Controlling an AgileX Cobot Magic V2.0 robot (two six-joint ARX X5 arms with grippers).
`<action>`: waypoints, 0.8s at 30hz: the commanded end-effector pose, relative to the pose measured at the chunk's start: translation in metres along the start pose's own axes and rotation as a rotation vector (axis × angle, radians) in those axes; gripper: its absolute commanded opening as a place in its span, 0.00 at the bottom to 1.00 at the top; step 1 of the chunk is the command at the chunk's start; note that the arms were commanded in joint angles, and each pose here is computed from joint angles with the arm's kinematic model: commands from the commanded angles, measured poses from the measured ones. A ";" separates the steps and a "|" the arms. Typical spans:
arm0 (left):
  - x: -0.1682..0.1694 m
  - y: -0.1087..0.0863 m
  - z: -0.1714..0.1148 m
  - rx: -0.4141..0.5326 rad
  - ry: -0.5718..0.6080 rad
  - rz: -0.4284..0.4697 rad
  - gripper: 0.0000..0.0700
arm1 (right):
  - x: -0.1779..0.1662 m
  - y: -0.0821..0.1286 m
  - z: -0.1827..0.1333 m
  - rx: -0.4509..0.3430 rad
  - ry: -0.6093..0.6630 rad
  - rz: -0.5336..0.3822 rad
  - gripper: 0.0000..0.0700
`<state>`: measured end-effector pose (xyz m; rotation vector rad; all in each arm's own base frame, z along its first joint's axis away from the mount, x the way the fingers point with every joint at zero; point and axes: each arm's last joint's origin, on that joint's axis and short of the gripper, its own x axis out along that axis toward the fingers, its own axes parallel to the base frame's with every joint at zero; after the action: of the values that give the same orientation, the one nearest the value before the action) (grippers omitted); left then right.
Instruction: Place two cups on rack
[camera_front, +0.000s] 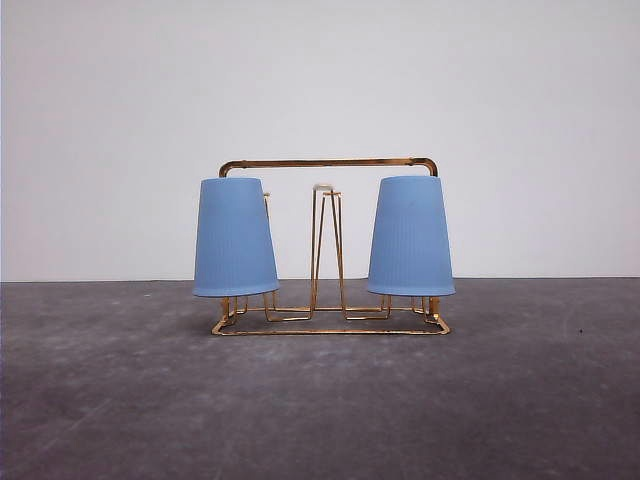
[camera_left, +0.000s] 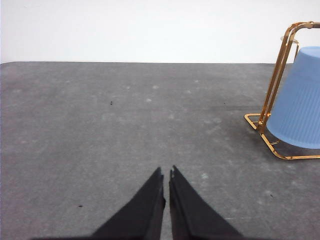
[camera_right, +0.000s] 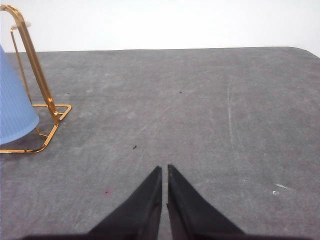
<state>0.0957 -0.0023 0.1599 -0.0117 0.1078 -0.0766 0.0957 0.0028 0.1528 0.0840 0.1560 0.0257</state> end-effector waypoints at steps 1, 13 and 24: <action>0.001 0.000 -0.004 0.012 0.001 0.001 0.00 | 0.000 0.000 0.000 0.011 -0.007 0.001 0.02; 0.001 0.000 -0.004 0.012 0.001 0.001 0.00 | 0.000 0.000 0.000 0.011 -0.006 0.001 0.02; 0.001 0.000 -0.004 0.012 0.001 0.001 0.00 | 0.000 0.000 0.000 0.011 -0.007 0.001 0.02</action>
<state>0.0957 -0.0023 0.1599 -0.0117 0.1076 -0.0766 0.0957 0.0028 0.1528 0.0840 0.1560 0.0257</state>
